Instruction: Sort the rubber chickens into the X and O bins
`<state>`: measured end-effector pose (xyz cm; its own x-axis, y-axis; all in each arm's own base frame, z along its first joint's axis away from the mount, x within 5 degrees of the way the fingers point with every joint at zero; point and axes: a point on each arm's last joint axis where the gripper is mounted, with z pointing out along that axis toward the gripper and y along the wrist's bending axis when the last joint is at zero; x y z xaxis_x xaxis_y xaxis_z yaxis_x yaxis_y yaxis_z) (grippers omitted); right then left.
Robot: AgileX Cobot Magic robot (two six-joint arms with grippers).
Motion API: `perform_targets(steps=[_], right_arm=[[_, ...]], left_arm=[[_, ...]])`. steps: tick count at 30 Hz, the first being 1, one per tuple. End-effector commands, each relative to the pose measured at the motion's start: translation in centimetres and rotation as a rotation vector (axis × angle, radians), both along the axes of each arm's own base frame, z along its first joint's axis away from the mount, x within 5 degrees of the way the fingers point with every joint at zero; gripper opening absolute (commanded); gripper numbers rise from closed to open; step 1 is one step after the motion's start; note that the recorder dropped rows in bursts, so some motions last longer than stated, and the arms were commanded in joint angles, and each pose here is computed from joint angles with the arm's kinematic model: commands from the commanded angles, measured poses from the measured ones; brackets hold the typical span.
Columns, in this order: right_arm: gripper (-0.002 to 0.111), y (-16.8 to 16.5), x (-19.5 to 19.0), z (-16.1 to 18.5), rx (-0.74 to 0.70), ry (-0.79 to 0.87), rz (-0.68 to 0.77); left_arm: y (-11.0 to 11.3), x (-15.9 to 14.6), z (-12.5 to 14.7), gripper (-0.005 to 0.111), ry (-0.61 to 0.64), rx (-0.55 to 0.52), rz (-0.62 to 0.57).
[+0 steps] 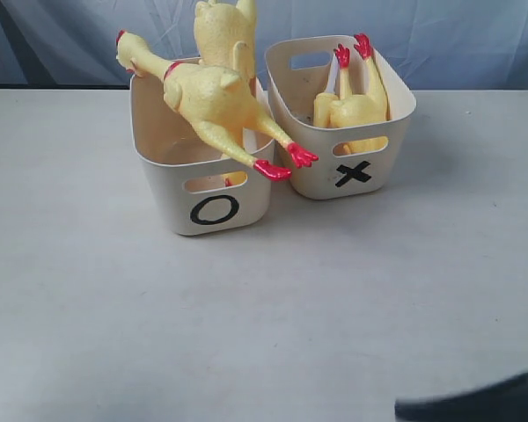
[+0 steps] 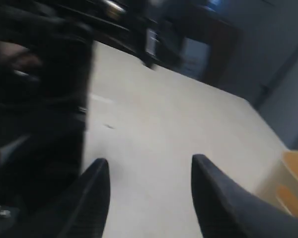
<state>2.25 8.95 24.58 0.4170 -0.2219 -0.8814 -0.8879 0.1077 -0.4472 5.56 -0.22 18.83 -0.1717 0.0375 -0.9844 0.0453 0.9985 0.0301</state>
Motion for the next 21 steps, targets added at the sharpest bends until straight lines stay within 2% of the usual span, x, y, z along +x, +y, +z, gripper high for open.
perform_targets(steps=[1, 6, 12, 14, 16, 18, 21], right_arm=[[0.049, 0.1, -1.3, -0.1, 0.003, 0.012, 0.136], [0.049, 0.1, -1.8, 0.6, 0.076, -0.01, 0.13], [0.049, -0.6, -4.4, 1.0, 0.128, -0.25, 0.025], [0.049, -0.6, -4.6, 0.8, 0.141, -0.209, -0.052], [0.049, -0.6, -3.8, 0.7, 0.152, -0.092, -0.152], [0.049, -1.0, -2.7, 0.8, 0.218, 0.029, -0.295], [0.049, -2.6, -0.4, 1.4, 0.38, 0.16, -0.591]], left_arm=[[0.0, 0.0, 0.3, 0.0, -0.022, -0.004, -0.002], [0.0, 0.0, 0.3, 0.0, -0.022, -0.004, -0.002], [0.0, 0.0, 0.3, 0.0, -0.022, -0.004, -0.002], [0.0, 0.0, 0.3, 0.0, -0.022, -0.004, -0.002], [0.0, 0.0, 0.3, 0.0, -0.022, -0.004, -0.002], [0.0, 0.0, 0.3, 0.0, -0.022, -0.004, -0.002], [0.0, 0.0, 0.3, 0.0, -0.022, -0.004, -0.002]])
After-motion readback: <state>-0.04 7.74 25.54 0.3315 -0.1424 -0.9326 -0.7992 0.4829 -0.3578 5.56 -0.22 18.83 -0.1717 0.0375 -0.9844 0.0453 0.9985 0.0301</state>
